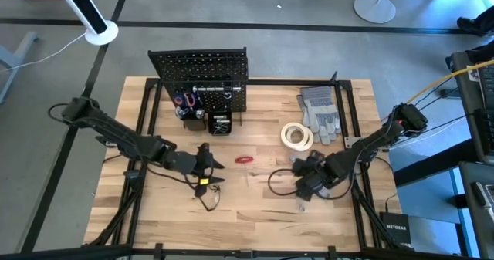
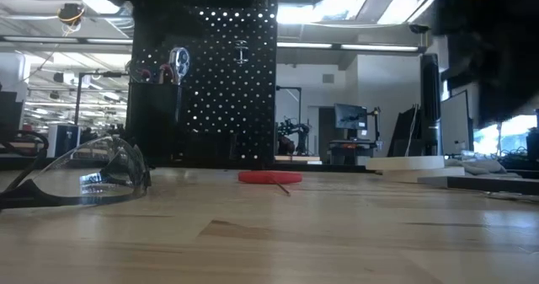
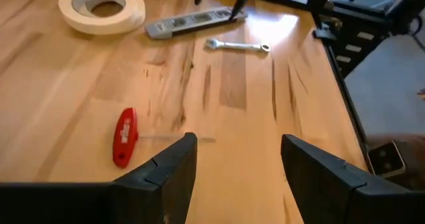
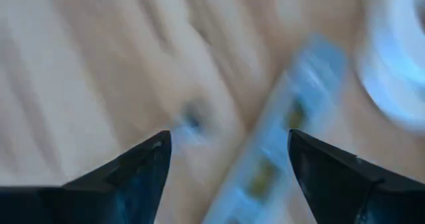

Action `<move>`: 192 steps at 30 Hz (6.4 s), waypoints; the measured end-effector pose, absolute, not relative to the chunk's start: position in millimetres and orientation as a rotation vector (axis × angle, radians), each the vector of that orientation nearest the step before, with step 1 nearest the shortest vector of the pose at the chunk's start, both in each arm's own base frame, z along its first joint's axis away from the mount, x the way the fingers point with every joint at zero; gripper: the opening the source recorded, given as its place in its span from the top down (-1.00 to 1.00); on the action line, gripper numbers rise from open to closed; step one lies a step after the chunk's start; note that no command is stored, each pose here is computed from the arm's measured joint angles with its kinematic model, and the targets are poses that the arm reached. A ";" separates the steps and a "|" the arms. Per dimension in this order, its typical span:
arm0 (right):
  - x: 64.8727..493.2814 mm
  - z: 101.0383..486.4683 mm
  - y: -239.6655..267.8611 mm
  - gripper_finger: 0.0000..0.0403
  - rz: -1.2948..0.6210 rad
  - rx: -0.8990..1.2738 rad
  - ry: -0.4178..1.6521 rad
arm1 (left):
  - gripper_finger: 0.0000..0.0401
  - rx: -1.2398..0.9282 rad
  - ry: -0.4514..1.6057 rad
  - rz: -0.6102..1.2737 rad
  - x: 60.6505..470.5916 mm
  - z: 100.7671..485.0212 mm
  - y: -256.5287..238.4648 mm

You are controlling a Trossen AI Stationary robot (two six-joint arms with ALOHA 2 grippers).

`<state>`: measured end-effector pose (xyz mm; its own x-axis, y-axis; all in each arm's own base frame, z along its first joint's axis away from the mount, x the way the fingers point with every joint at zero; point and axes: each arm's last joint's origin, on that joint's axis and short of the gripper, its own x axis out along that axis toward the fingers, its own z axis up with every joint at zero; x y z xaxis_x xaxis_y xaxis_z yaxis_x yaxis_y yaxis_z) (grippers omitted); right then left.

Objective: Hang tools onto peg board
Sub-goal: Put the spirit level on the peg board

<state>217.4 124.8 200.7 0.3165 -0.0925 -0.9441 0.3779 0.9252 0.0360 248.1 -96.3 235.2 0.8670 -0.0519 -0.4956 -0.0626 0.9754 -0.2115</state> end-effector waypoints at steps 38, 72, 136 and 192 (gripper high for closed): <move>162.1 124.6 127.7 0.04 -0.437 0.449 1.393 | -0.02 -0.235 0.478 0.054 257.0 233.3 -91.6; 221.6 183.0 153.1 0.10 -0.229 -0.306 0.907 | -0.02 -0.799 0.282 0.114 319.7 189.0 -65.3; 260.7 181.4 129.9 -0.04 -0.271 -0.186 0.820 | 0.73 -0.697 0.263 0.116 328.5 175.8 -61.0; 238.4 205.7 113.8 0.47 0.135 0.174 -0.101 | 0.79 -0.160 0.048 -0.006 278.0 261.6 -99.8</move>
